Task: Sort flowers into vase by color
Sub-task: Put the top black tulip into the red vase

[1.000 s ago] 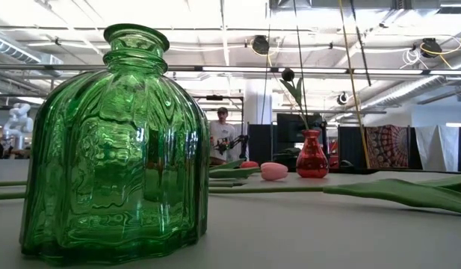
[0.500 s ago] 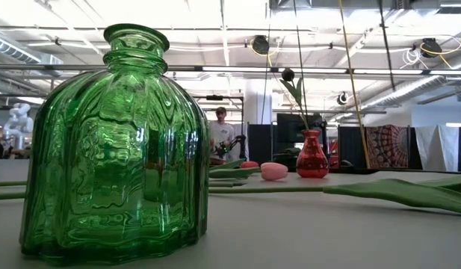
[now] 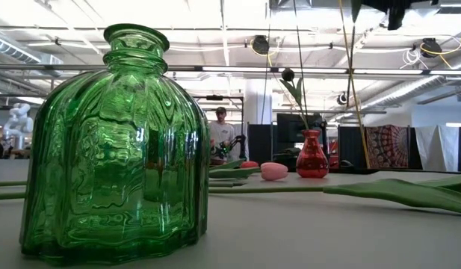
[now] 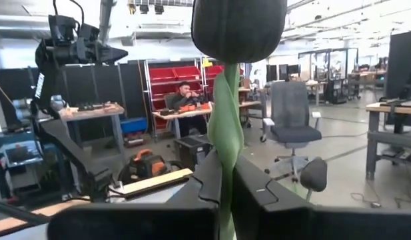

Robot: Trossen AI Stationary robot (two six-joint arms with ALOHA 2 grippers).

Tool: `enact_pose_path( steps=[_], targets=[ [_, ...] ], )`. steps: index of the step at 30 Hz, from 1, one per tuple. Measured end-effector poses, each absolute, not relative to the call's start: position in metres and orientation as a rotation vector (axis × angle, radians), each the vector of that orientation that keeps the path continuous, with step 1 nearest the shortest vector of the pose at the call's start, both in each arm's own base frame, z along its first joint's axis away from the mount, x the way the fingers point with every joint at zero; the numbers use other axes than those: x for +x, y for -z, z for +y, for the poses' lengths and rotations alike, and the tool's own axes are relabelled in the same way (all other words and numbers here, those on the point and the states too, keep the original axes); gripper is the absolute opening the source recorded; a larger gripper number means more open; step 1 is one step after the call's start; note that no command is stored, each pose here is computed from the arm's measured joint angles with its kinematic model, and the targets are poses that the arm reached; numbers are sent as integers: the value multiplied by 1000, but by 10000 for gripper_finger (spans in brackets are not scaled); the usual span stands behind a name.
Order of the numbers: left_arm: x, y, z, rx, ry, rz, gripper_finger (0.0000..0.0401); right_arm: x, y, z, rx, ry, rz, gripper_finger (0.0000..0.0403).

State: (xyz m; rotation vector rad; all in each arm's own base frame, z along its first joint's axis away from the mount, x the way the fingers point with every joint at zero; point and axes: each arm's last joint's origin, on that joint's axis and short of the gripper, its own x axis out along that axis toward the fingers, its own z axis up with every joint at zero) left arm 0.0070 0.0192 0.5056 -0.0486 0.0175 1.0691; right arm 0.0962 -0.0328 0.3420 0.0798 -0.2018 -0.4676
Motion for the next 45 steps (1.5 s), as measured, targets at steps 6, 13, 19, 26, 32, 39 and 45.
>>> enact_pose_path(
  steps=[6, 13, 19, 26, 32, 39, 45],
  targets=[
    [7, -506, 19, -49, -1069, 17, 105, 116, -343, -39, 56, 504, -204, 6],
    [7, -506, 19, -49, -1069, 18, 105, 143, -335, -50, 38, 592, -153, 6],
    [7, -506, 19, -49, -1069, 17, 105, 157, -334, -61, 32, 627, -180, 6],
    [7, -506, 19, -49, -1069, 17, 105, 165, -329, -69, 35, 657, -152, 6],
    [7, -506, 19, -49, -1069, 18, 105, 171, -324, -71, 36, 653, -124, 6],
    [7, -506, 19, -49, -1069, 18, 105, 178, -318, -74, 37, 654, -89, 6],
    [7, -506, 19, -49, -1069, 17, 105, 180, -317, -75, 37, 654, -84, 6]
  ],
)
